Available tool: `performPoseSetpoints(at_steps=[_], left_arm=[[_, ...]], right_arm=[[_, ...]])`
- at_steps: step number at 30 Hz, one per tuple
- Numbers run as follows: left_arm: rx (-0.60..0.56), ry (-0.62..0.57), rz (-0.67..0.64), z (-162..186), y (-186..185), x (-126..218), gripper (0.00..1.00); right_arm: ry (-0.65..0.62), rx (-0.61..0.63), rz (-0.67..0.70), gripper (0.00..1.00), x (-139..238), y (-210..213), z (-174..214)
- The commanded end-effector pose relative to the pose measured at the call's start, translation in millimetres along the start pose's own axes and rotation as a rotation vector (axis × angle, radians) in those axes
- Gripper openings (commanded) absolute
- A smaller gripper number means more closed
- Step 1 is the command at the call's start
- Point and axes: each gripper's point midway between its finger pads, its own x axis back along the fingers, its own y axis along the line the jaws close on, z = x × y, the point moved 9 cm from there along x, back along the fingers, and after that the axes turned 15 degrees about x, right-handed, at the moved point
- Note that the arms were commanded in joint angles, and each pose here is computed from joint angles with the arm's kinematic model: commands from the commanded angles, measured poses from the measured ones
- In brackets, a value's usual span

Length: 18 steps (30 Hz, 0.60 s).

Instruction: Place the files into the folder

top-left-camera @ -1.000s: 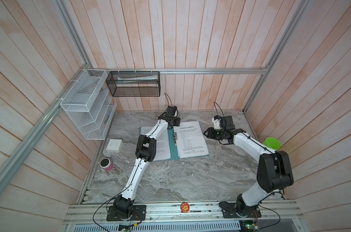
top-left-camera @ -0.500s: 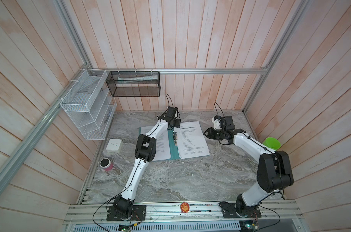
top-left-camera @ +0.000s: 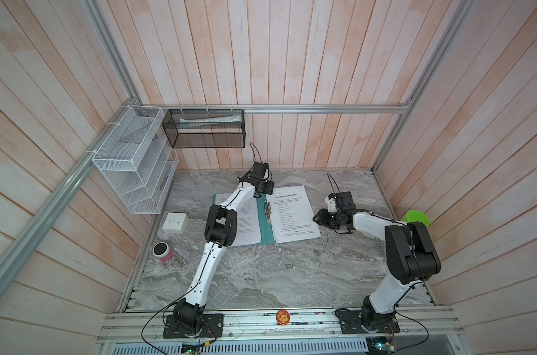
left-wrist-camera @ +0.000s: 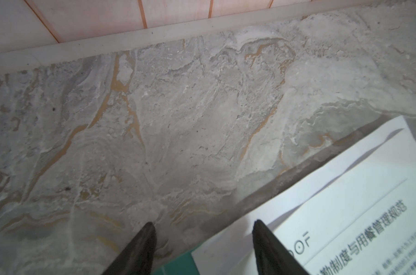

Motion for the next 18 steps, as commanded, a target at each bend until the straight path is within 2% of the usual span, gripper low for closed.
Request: performPoseSetpoints(at_steps=[1,8,18], left_arm=[[-0.005,0.011,-0.007,-1.5,-0.7,9.5,0.67],[0.003,0.012,-0.006,1.2,0.0,10.1,0.67],[-0.003,0.017,0.005,3.4,0.0,10.1,0.67]], right_arm=[[-0.022,-0.004,-0.025,0.41,-6.2,4.5,-0.3],[0.016,0.010,-0.050,0.39,-20.8,16.5,7.3],[0.010,0.032,-0.012,0.39,-16.8,17.6,2.5]])
